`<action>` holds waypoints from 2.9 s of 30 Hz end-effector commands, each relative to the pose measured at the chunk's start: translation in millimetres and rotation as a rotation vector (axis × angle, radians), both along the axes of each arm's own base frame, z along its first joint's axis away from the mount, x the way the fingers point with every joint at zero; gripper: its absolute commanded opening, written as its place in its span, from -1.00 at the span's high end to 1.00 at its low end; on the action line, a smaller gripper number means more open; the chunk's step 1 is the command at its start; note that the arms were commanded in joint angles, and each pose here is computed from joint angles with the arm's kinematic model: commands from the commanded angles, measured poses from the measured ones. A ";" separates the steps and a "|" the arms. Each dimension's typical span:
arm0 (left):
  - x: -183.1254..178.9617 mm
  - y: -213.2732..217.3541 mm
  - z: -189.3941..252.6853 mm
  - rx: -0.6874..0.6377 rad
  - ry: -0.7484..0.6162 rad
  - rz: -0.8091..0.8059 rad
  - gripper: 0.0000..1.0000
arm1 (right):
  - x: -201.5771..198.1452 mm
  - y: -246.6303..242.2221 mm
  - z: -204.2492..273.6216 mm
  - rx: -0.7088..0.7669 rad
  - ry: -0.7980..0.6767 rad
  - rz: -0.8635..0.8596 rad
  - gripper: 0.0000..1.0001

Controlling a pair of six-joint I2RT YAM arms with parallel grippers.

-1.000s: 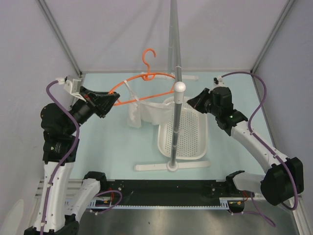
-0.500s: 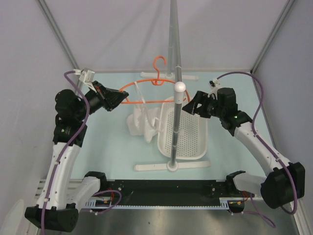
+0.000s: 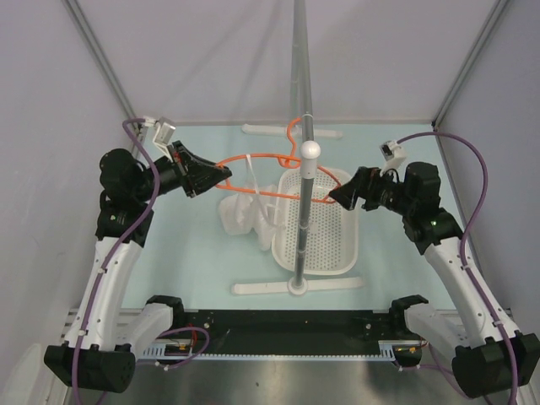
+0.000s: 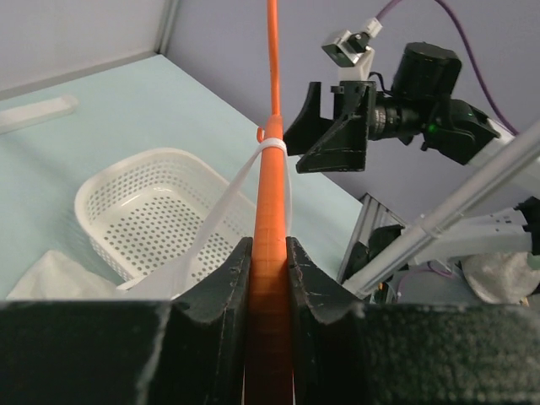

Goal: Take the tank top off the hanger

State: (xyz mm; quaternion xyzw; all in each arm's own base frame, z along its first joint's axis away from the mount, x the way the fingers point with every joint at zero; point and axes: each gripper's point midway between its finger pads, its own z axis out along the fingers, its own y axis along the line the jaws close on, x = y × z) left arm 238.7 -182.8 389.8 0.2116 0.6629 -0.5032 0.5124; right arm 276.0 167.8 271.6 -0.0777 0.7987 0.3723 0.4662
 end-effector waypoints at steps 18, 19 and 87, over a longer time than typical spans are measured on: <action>-27.5 -12.6 20.0 -0.003 -0.104 -0.231 1.00 | -74.2 31.3 14.3 0.229 -0.162 0.405 0.42; -27.0 -12.5 20.9 -0.004 -0.104 -0.227 1.00 | -75.4 31.8 15.0 0.242 -0.154 0.408 0.55; 78.5 -78.0 -11.9 0.329 -0.078 0.416 -0.03 | -103.5 20.8 49.1 0.238 -0.307 0.278 1.00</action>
